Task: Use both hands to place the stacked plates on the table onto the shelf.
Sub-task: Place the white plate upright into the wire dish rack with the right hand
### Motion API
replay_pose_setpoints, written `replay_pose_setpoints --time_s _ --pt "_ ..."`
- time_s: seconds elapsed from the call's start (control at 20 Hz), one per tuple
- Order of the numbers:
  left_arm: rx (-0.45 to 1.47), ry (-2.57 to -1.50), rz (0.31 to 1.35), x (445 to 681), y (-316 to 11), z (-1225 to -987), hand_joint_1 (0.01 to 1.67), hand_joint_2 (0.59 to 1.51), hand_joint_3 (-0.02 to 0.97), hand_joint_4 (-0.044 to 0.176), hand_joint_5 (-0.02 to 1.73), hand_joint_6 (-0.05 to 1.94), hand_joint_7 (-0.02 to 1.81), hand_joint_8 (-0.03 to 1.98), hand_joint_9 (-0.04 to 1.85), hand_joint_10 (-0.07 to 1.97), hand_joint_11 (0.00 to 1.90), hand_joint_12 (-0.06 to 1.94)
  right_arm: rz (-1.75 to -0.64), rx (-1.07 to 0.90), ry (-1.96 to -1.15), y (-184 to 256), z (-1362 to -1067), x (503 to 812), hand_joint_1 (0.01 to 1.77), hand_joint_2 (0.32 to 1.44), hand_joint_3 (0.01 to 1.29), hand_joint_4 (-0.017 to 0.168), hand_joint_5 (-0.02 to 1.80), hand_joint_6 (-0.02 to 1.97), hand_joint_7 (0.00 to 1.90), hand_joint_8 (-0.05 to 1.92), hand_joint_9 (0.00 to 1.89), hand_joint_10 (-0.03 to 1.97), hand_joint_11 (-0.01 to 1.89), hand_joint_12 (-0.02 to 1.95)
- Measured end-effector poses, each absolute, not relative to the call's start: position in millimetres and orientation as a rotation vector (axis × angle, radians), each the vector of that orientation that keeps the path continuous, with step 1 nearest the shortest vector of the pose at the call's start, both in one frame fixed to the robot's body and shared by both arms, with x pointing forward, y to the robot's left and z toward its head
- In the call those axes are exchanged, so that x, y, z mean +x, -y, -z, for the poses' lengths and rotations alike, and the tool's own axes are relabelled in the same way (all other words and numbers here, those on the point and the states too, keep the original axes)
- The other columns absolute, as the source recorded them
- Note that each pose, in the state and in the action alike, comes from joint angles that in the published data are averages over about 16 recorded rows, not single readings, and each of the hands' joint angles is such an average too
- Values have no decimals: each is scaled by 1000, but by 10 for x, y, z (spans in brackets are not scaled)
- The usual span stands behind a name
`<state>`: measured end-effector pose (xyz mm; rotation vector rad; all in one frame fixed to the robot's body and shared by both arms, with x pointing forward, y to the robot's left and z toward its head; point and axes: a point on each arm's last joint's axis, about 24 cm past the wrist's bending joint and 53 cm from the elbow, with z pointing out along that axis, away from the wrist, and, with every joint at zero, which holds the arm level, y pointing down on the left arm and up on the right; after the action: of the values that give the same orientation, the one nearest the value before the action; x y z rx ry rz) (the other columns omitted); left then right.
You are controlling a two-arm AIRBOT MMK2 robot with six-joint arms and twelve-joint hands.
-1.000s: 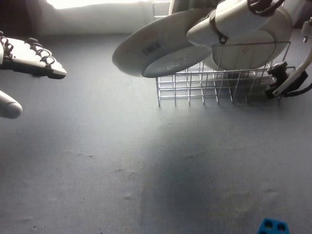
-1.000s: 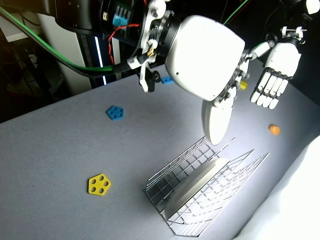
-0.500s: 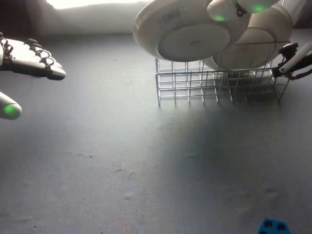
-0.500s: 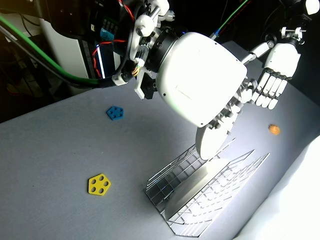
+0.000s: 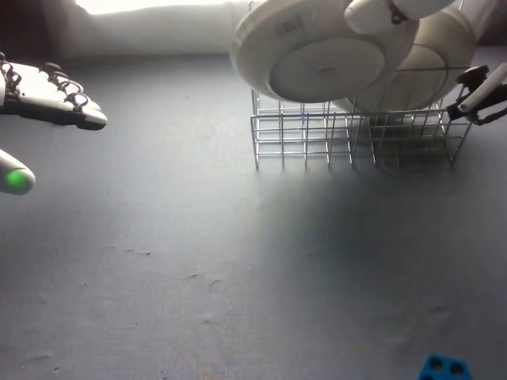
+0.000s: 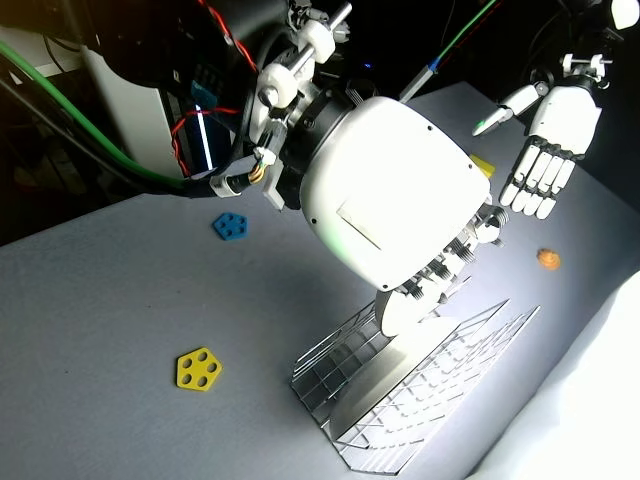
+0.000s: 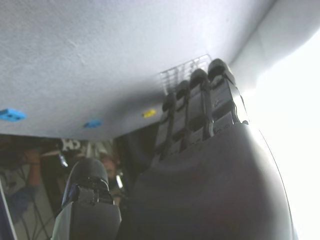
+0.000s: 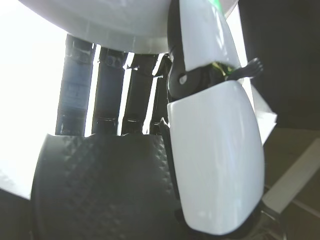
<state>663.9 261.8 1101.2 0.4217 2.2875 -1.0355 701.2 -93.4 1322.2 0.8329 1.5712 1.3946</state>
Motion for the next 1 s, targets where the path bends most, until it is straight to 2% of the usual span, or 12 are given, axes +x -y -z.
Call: replay_pose_setpoints --time_s 0.45,1.0 --pt "423 -2288 1037 6636 -2611 -11010 15 1142 17 -4 76 19 73 9 64 7 25 32 -1407 855 -1600 925 -13113 7114 1405 997 14 -10 969 788 1083 768 995 1010 828 1092" --pt "429 -2291 1042 6618 -2587 -10999 15 1146 18 -4 73 20 73 8 57 7 23 23 -1357 967 -1611 1083 -12852 7346 1403 997 14 -10 962 788 1072 773 985 1030 816 1108"
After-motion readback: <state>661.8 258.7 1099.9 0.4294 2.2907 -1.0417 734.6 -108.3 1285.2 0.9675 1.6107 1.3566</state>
